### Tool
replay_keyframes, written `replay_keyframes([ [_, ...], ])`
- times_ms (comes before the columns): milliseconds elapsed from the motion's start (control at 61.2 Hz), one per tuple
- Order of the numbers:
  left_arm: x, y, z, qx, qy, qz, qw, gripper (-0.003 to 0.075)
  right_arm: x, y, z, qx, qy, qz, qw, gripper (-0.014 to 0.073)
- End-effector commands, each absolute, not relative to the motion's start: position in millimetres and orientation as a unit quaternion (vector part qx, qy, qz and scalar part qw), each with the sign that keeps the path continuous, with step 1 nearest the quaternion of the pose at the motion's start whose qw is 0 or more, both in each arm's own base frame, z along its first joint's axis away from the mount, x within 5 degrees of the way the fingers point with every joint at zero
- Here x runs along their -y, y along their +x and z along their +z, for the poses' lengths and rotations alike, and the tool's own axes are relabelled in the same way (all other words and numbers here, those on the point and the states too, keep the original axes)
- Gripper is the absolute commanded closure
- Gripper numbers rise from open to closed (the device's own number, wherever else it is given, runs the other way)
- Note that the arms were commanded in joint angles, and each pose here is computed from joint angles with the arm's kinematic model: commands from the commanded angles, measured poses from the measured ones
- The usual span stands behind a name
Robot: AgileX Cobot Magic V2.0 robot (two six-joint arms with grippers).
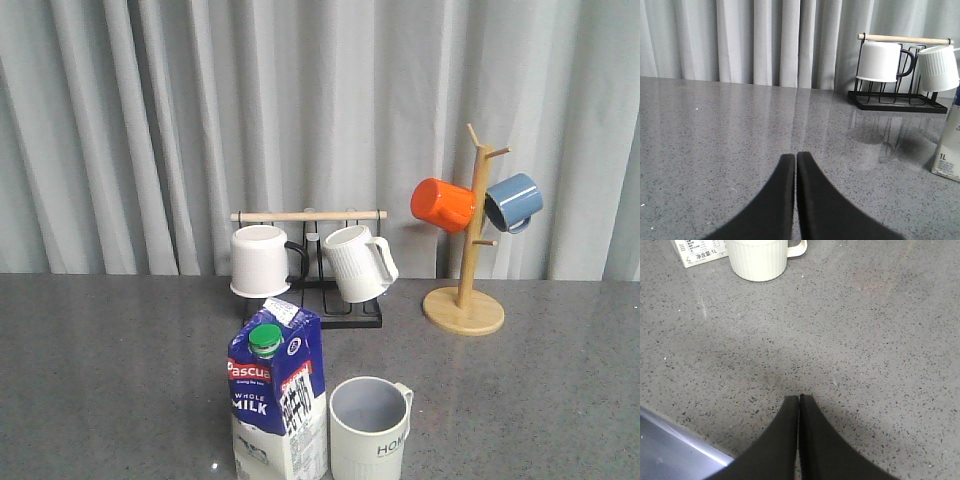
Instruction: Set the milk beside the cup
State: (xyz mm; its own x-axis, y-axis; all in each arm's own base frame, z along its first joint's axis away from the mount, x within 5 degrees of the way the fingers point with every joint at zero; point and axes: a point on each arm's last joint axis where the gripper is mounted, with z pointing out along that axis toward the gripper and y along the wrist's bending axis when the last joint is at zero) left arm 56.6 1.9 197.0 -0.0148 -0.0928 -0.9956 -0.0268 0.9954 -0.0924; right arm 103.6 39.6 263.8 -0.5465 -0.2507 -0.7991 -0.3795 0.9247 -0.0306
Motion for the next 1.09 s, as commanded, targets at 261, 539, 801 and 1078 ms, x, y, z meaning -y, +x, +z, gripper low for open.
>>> replay_keyframes([
  [261, -1.0, 56.5, 196.4, -0.690, -0.042, -0.032, 0.722, 0.0728, -40.8, 107.8, 277.2, -0.855, -0.180, 0.075, 0.480, 0.0601],
  [539, -1.0, 56.5, 196.4, -0.690, -0.042, -0.032, 0.722, 0.0728, -40.8, 107.8, 277.2, -0.855, -0.180, 0.075, 0.480, 0.0601],
  [801, -1.0, 56.5, 196.4, -0.690, -0.042, -0.032, 0.722, 0.0728, -40.8, 107.8, 277.2, -0.855, -0.180, 0.075, 0.480, 0.0601],
  [1078, -1.0, 56.5, 196.4, -0.690, -0.042, -0.032, 0.722, 0.0728, -37.9, 102.5, 278.6, -0.833, -0.181, 0.072, 0.517, 0.0600],
])
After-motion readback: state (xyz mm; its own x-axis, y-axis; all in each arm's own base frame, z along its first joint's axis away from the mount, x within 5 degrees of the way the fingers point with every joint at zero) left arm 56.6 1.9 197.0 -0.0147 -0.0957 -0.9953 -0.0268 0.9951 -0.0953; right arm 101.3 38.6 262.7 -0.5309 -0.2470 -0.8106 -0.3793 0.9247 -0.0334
